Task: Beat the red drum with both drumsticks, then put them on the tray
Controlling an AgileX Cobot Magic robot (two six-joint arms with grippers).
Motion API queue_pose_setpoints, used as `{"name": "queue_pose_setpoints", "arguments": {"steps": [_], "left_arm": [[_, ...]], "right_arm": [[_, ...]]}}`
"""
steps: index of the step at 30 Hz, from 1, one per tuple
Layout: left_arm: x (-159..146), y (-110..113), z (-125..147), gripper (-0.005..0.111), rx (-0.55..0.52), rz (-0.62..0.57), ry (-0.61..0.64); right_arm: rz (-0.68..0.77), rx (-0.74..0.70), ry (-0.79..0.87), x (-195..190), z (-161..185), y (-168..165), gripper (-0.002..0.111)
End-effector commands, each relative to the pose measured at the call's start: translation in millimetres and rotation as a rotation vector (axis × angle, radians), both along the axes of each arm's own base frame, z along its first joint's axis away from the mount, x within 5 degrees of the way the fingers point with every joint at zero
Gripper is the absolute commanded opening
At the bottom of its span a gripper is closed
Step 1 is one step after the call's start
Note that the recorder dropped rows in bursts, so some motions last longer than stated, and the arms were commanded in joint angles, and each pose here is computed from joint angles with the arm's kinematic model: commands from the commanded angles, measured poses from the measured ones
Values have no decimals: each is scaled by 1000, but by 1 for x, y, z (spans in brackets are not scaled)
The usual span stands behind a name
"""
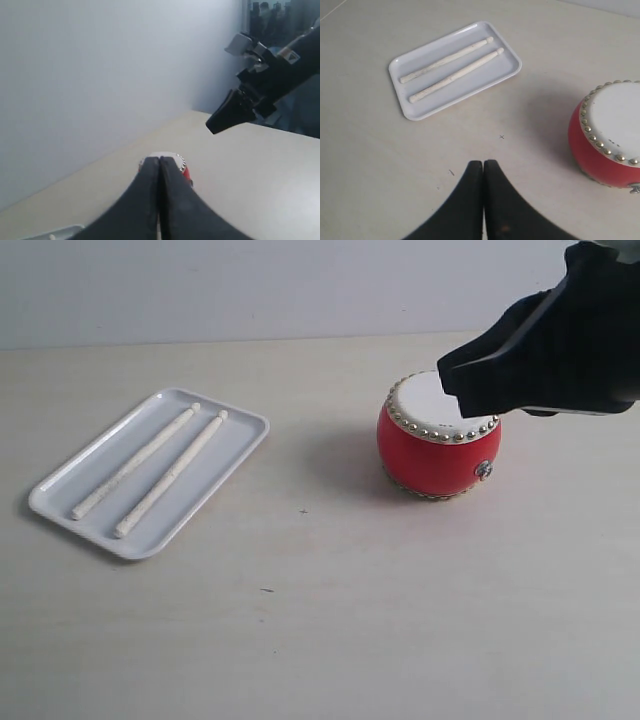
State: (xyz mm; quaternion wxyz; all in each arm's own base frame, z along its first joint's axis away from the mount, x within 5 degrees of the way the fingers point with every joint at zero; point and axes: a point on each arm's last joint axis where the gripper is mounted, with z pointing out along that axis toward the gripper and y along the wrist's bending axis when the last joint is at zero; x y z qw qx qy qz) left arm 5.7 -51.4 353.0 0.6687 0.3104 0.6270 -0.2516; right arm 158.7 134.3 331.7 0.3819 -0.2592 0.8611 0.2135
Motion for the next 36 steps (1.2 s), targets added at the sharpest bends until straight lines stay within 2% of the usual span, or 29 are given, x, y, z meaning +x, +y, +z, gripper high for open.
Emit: {"name": "queue_pose_setpoints", "arguments": {"steps": [1,6,13,15,18,19,23,25,29,36], "left_arm": [[-18,6,-3,0,-18,75,-66],[-21,6,-6,0,-15,67,-69],[-9,6,-23,0,-20,91,-20],[-3,8,-26,0,-49,139,-21],[11,20,-31,0,-164,300,6],[15,24,-34,0,-163,349,5],[24,40,-45,0,-240,548,123],[26,45,-49,0,-292,608,163],[25,47,-52,0,-318,622,198],[19,50,-55,0,-292,642,141]], "right_arm": [[-1,14,-19,-1,3,0,0],[-2,18,-24,0,4,0,0],[-2,18,-24,0,4,0,0],[-2,18,-24,0,4,0,0],[-2,18,-24,0,4,0,0],[-2,18,-24,0,4,0,0],[-2,16,-26,0,4,0,0],[-2,16,-26,0,4,0,0],[-2,16,-26,0,4,0,0],[-2,16,-26,0,4,0,0]]}}
